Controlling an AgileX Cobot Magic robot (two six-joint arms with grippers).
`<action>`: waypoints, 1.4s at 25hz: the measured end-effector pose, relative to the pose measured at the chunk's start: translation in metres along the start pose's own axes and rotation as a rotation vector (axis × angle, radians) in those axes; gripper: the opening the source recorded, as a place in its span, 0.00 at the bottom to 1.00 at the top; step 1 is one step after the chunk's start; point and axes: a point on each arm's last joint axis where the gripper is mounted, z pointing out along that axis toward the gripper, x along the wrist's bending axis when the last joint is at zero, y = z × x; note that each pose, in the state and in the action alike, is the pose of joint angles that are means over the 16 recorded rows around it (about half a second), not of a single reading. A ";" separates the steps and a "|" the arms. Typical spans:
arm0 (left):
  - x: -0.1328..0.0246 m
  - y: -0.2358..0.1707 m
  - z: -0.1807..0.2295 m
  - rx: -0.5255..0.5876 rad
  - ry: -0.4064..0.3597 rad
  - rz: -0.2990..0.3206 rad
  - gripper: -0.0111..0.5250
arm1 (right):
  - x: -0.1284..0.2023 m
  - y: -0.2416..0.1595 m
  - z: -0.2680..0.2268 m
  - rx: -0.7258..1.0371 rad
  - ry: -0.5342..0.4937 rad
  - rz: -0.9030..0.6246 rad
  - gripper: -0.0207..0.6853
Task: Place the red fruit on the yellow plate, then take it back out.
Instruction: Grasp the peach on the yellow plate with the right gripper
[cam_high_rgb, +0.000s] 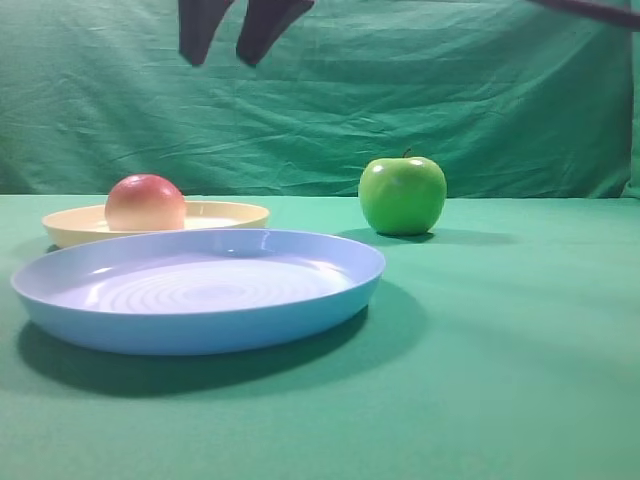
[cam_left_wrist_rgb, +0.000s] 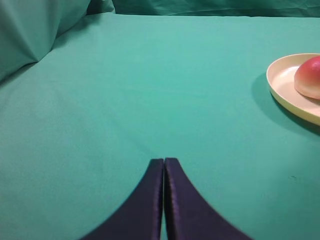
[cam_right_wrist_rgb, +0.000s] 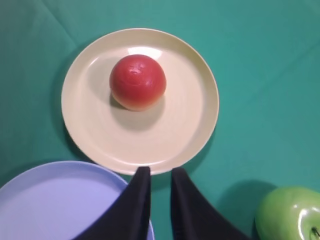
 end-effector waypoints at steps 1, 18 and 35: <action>0.000 0.000 0.000 0.000 0.000 0.000 0.02 | 0.000 -0.001 -0.009 0.004 -0.004 0.013 0.09; 0.000 0.000 0.000 0.000 0.000 0.000 0.02 | -0.012 -0.033 -0.140 -0.021 -0.191 0.152 0.03; 0.000 0.000 0.000 0.000 0.000 0.000 0.02 | -0.029 -0.122 -0.236 -0.354 -0.358 0.275 0.03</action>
